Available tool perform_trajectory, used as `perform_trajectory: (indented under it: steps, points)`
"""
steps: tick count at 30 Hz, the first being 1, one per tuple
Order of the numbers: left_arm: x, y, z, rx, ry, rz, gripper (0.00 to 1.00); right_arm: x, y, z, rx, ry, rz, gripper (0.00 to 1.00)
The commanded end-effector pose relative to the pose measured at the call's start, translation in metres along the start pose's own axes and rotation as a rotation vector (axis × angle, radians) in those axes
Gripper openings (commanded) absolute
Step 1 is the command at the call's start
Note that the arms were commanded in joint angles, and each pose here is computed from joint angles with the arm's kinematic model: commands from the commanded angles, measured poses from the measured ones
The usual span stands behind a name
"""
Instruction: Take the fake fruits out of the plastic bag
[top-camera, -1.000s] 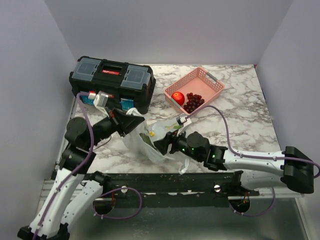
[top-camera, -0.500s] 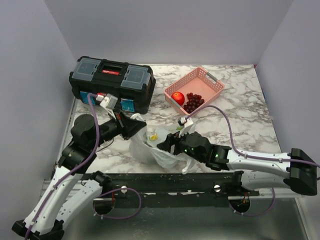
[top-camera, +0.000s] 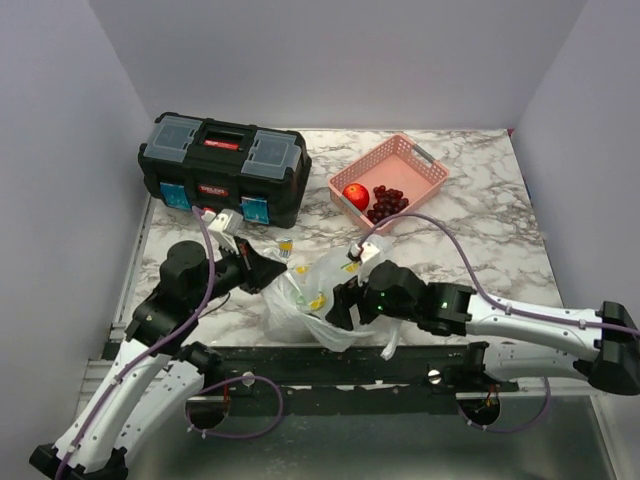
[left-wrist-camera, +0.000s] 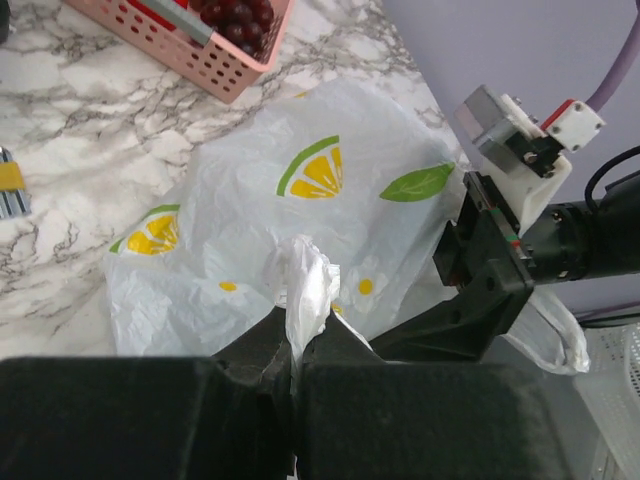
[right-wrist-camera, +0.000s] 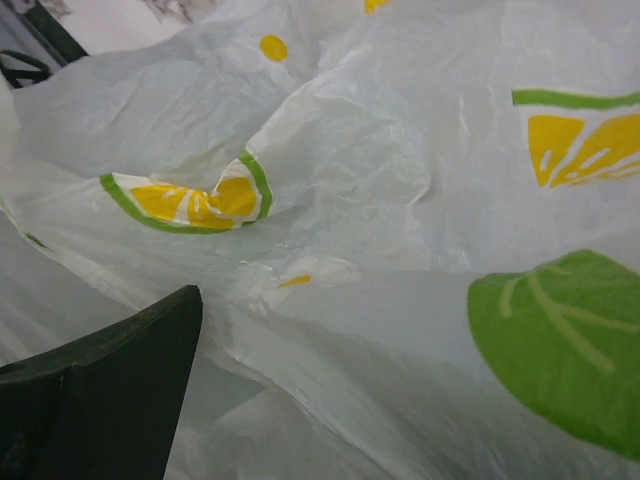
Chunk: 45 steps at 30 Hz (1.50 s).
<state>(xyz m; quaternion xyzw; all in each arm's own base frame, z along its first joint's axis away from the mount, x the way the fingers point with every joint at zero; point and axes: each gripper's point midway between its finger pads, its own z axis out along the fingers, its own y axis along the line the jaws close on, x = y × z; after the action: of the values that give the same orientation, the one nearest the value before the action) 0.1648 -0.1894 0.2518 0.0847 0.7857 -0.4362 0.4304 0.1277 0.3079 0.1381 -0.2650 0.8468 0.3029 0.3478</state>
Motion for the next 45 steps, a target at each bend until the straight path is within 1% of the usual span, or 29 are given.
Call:
perform_trajectory:
  steps: [1,3,5,7,12,16,17,21,23,26,28,31,32,34,37,41,43,44,45]
  points:
    - [-0.028,-0.014,-0.009,0.02,-0.1,0.069,0.0,-0.031,0.02,-0.037,-0.05,-0.033,0.075,0.94]
    - [-0.032,-0.016,-0.011,0.028,-0.125,0.087,0.0,-0.049,0.026,-0.05,-0.065,-0.094,0.121,0.99]
    - [-0.036,-0.016,-0.015,0.023,-0.162,0.105,0.0,-0.065,0.035,-0.06,-0.105,-0.147,0.153,1.0]
    - [-0.042,-0.016,-0.02,0.012,-0.2,0.117,0.0,-0.073,0.043,-0.066,-0.146,-0.168,0.155,1.0]
    - [-0.06,-0.022,-0.033,0.013,-0.305,0.148,0.0,-0.069,0.052,-0.07,-0.202,-0.135,0.092,0.98]
    - [-0.069,-0.028,-0.038,0.024,-0.339,0.164,0.0,-0.058,0.09,-0.087,-0.442,-0.074,0.012,0.98]
    - [-0.07,-0.03,-0.038,0.031,-0.342,0.167,0.0,-0.056,0.094,-0.088,-0.468,-0.063,-0.004,0.98]
    - [-0.073,-0.029,-0.036,0.022,-0.341,0.164,0.0,-0.052,0.094,-0.087,-0.461,-0.035,0.003,1.0]
    - [-0.074,-0.028,-0.035,0.019,-0.345,0.164,0.0,-0.057,0.101,-0.095,-0.502,-0.049,0.017,1.0]
    - [-0.073,-0.025,-0.033,0.005,-0.344,0.155,0.0,-0.081,0.114,-0.114,-0.56,-0.125,0.078,1.0]
    - [-0.073,-0.023,-0.032,-0.005,-0.342,0.151,0.0,-0.102,0.116,-0.125,-0.546,-0.183,0.149,1.0]
    - [-0.075,-0.019,-0.032,-0.025,-0.35,0.147,0.0,-0.131,0.102,-0.131,-0.433,-0.25,0.376,1.0]
    - [-0.076,-0.018,-0.032,-0.029,-0.353,0.146,0.0,-0.133,0.102,-0.131,-0.429,-0.243,0.453,1.0]
    - [-0.079,-0.022,-0.032,-0.014,-0.363,0.156,0.0,-0.131,0.11,-0.129,-0.465,-0.204,0.528,1.0]
    - [-0.091,-0.038,-0.034,0.042,-0.387,0.187,0.0,-0.115,0.129,-0.122,-0.544,-0.085,0.569,1.0]
    - [-0.11,-0.059,-0.033,0.112,-0.423,0.234,0.0,-0.081,0.144,-0.102,-0.616,0.091,0.619,1.0]
    - [-0.116,-0.063,-0.029,0.128,-0.432,0.241,0.0,-0.066,0.157,-0.097,-0.709,0.178,0.629,1.0]
    - [-0.118,-0.064,-0.027,0.13,-0.431,0.241,0.0,-0.063,0.167,-0.102,-0.797,0.21,0.613,1.0]
    - [-0.119,-0.064,-0.024,0.128,-0.428,0.239,0.0,-0.055,0.172,-0.102,-0.842,0.256,0.622,1.0]
